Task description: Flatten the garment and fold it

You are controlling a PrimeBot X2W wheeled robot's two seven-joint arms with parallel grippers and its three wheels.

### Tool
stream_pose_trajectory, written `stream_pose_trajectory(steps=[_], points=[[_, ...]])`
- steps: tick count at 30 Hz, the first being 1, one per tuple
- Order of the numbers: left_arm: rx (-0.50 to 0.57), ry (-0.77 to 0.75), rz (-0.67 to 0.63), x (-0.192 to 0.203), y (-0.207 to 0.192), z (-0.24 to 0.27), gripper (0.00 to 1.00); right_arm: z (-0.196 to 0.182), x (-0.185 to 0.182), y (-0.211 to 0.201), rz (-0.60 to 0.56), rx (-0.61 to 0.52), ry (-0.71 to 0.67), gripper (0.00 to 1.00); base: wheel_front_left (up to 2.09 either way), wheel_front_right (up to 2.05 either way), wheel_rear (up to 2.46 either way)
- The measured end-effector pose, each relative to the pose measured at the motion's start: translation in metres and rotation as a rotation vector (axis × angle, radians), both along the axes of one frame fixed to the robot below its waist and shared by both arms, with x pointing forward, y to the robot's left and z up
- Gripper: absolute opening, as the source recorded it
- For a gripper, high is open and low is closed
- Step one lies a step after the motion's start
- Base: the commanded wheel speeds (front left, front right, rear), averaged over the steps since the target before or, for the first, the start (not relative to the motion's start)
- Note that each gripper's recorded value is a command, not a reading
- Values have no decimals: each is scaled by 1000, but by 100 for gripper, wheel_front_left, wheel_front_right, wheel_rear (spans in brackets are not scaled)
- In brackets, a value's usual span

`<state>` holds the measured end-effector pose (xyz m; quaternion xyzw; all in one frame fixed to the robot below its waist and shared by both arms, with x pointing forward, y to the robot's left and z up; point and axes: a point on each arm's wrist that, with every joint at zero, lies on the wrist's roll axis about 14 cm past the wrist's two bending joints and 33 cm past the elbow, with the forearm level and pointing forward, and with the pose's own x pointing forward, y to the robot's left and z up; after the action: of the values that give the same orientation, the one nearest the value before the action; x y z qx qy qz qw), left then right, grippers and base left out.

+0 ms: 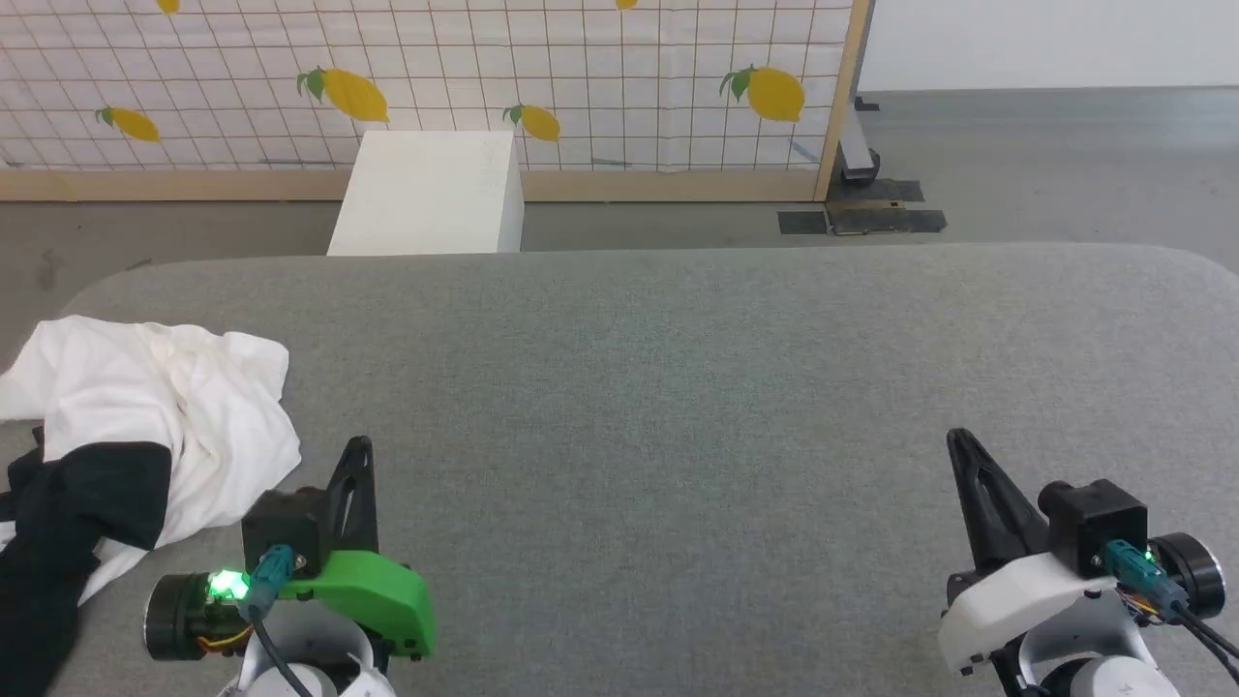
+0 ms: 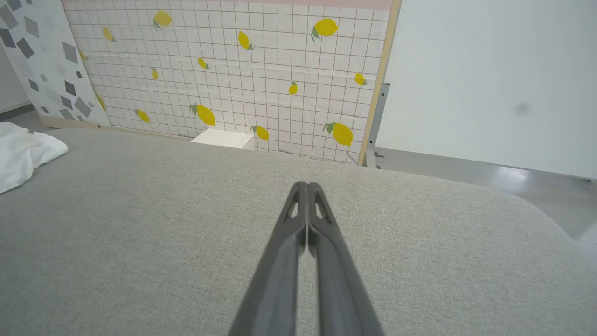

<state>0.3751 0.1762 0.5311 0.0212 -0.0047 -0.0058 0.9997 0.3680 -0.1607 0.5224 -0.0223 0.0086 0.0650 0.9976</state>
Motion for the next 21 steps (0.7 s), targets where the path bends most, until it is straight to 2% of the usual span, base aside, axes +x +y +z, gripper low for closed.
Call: stream_pose_trajectory(steps=[21], points=[[0, 0, 0, 0, 0, 0, 0, 0, 0, 0, 0, 0, 0, 0, 0, 0, 0]])
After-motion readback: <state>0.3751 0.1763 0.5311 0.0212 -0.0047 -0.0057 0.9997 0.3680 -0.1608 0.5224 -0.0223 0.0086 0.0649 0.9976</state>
